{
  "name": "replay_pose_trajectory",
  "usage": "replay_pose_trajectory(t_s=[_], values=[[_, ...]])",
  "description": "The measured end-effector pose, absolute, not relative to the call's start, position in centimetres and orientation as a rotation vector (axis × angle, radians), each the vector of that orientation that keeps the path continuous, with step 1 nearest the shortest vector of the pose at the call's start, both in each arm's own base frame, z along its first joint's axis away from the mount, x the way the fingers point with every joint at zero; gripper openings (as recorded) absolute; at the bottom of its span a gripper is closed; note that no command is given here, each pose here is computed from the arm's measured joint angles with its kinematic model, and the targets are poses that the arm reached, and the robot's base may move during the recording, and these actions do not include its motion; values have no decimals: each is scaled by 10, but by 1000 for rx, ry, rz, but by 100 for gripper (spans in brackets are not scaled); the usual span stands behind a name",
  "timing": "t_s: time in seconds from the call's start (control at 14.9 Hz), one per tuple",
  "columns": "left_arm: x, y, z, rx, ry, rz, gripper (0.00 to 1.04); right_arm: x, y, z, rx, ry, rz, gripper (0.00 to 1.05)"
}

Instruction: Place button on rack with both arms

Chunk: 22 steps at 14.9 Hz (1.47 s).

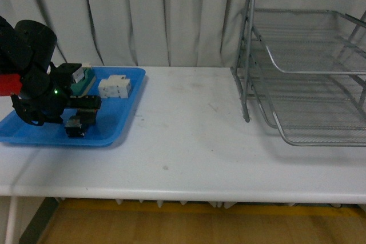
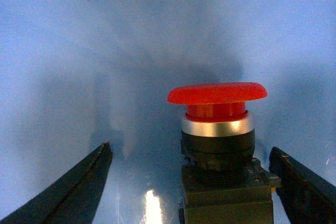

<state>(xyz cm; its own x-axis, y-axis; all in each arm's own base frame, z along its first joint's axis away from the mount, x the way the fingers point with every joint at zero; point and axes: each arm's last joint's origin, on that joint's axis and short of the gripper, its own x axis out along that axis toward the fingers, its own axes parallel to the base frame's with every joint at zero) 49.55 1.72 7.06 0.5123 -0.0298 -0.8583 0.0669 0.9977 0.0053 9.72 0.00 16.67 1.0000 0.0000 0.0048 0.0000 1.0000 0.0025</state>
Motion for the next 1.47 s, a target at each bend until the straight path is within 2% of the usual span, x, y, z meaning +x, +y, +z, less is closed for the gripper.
replay_pose_trajectory(t_s=[0.07, 0.27, 0.33, 0.4, 0.47, 0.6, 0.74, 0.94, 1.0, 1.14, 1.47], values=[[496, 17, 71, 32, 1032, -58, 76, 97, 0, 167, 2, -5, 0, 98], [495, 17, 71, 26, 1024, -60, 47, 97, 0, 167, 2, -5, 0, 98], [491, 17, 73, 27, 1021, -60, 40, 97, 0, 167, 2, -5, 0, 98], [484, 16, 77, 20, 1034, -66, 37, 97, 0, 167, 2, -5, 0, 98], [471, 14, 93, 21, 1021, -71, 37, 97, 0, 167, 2, -4, 0, 98], [430, 8, 171, 21, 842, -93, 37, 97, 0, 167, 2, -5, 0, 98], [352, -2, 222, 15, 759, -119, 37, 97, 0, 167, 2, -5, 0, 98], [209, -1, 235, -19, 800, -7, 37, 97, 0, 167, 2, -5, 0, 98], [182, -5, 237, -23, 779, -2, 37, 97, 0, 167, 2, -5, 0, 98], [177, -7, 248, -35, 702, -10, 37, 97, 0, 167, 2, -4, 0, 98], [179, -5, 243, -38, 732, 8, 36, 97, 0, 167, 2, -4, 0, 98]])
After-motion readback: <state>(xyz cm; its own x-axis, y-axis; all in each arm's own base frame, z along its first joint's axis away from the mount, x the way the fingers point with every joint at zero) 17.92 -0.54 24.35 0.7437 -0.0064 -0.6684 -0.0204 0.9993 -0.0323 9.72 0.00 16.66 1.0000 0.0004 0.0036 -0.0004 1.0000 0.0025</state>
